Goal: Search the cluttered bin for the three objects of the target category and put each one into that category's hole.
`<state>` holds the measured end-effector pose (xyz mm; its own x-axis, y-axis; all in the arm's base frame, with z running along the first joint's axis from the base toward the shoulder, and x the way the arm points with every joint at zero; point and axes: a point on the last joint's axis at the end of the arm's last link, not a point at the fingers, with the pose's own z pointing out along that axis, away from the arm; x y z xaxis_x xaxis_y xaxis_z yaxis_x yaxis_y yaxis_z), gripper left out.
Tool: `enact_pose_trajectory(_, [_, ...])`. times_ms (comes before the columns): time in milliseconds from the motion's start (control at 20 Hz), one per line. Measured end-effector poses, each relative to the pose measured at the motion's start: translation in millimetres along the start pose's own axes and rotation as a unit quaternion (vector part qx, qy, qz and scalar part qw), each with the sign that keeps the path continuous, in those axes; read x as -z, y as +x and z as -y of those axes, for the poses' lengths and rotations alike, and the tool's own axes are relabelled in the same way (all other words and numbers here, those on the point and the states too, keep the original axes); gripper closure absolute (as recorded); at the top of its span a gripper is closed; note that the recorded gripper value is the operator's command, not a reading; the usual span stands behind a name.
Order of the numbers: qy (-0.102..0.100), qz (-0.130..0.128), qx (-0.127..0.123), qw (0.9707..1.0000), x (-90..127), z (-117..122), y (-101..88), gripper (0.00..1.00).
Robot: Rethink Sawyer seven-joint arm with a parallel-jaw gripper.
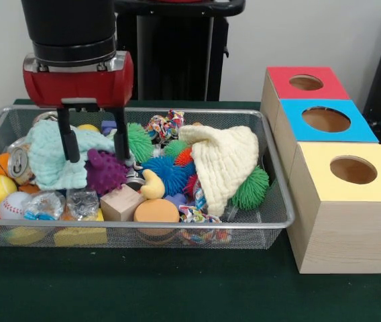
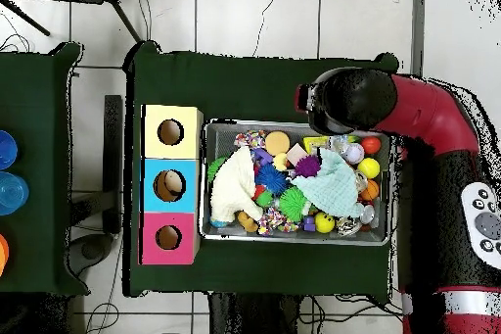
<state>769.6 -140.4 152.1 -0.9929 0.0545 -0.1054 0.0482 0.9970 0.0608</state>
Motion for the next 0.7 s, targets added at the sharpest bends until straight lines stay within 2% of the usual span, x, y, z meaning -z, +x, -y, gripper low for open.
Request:
enact_pose_trajectory(300, [-0.003,-0.001,-0.003,1.0000,-10,5,3.7,0.00])
enact_pose_trajectory(700, [0.005,0.001,0.004,1.0000,-28,10,12.8,0.00])
